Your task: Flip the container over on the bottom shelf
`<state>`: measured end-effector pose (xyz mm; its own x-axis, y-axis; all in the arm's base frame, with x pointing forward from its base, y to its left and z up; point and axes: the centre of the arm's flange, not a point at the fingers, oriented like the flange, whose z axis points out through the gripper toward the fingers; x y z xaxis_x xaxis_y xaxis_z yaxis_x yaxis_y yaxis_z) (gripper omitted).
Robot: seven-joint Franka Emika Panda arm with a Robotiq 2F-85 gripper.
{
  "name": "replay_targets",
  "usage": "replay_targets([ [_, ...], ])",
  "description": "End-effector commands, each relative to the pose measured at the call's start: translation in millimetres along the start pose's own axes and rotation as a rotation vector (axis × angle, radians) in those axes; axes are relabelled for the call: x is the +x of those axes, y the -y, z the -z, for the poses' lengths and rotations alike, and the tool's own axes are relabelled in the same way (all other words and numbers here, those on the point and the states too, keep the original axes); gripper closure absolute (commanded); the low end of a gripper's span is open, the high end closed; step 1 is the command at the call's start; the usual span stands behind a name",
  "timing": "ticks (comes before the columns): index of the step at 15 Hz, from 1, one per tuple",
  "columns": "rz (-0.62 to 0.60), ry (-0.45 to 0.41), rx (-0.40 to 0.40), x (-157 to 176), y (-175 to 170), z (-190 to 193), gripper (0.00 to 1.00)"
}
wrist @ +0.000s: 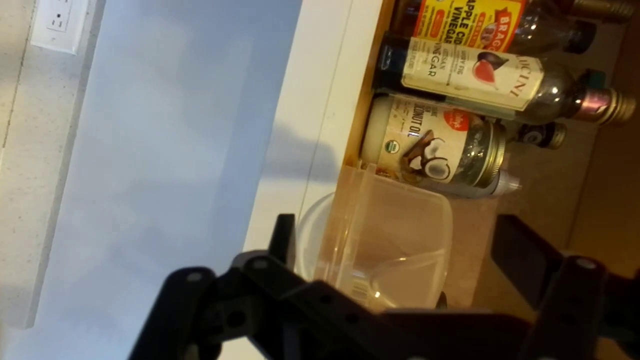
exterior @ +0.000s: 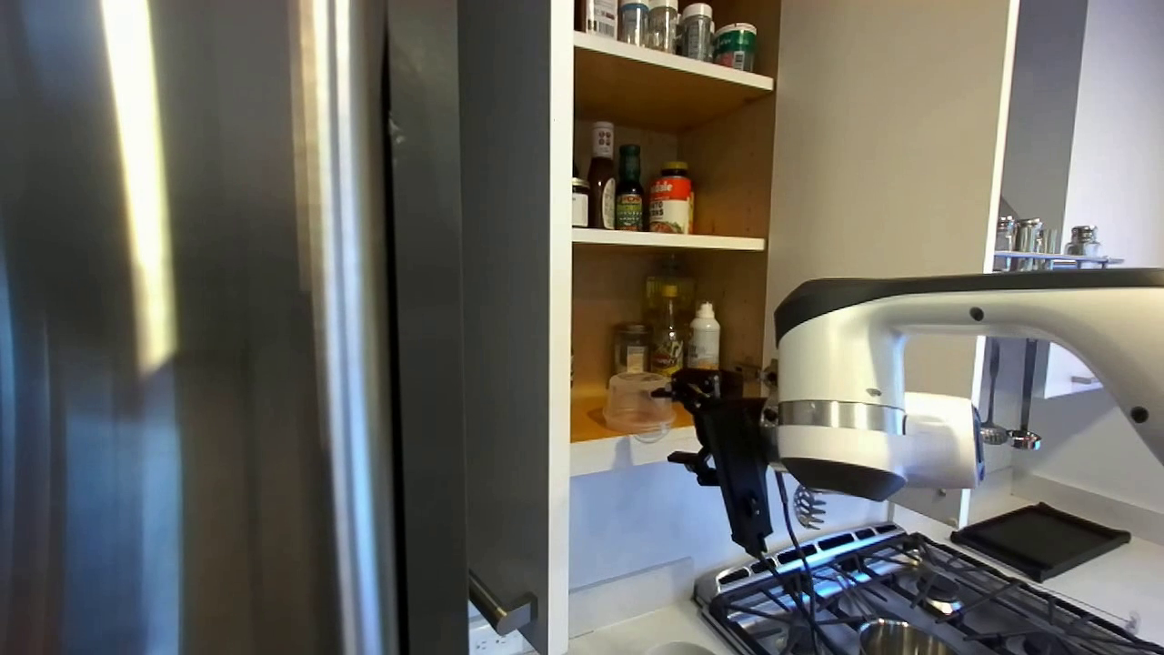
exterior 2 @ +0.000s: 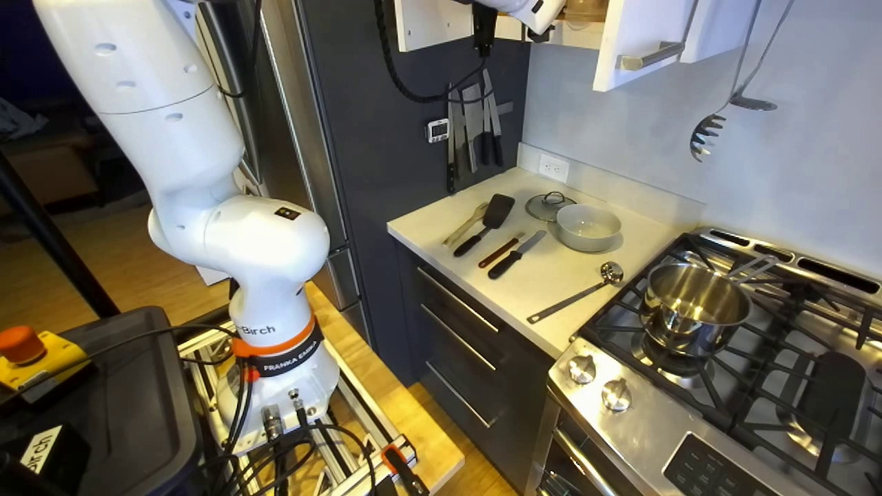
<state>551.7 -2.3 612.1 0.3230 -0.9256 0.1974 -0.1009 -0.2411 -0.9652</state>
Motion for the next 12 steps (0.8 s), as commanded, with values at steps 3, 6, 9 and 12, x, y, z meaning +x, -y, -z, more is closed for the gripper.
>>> replay_targets([
  [3,-0.02,-0.023,0.124,8.6,-25.5,-29.8,0.0],
  [6,-0.006,-0.028,0.152,12.0,-35.3,-39.9,0.0],
  [9,0.007,-0.037,0.188,12.4,-41.9,-49.2,0.0],
  [12,0.026,-0.047,0.222,12.7,-42.5,-52.7,0.0],
])
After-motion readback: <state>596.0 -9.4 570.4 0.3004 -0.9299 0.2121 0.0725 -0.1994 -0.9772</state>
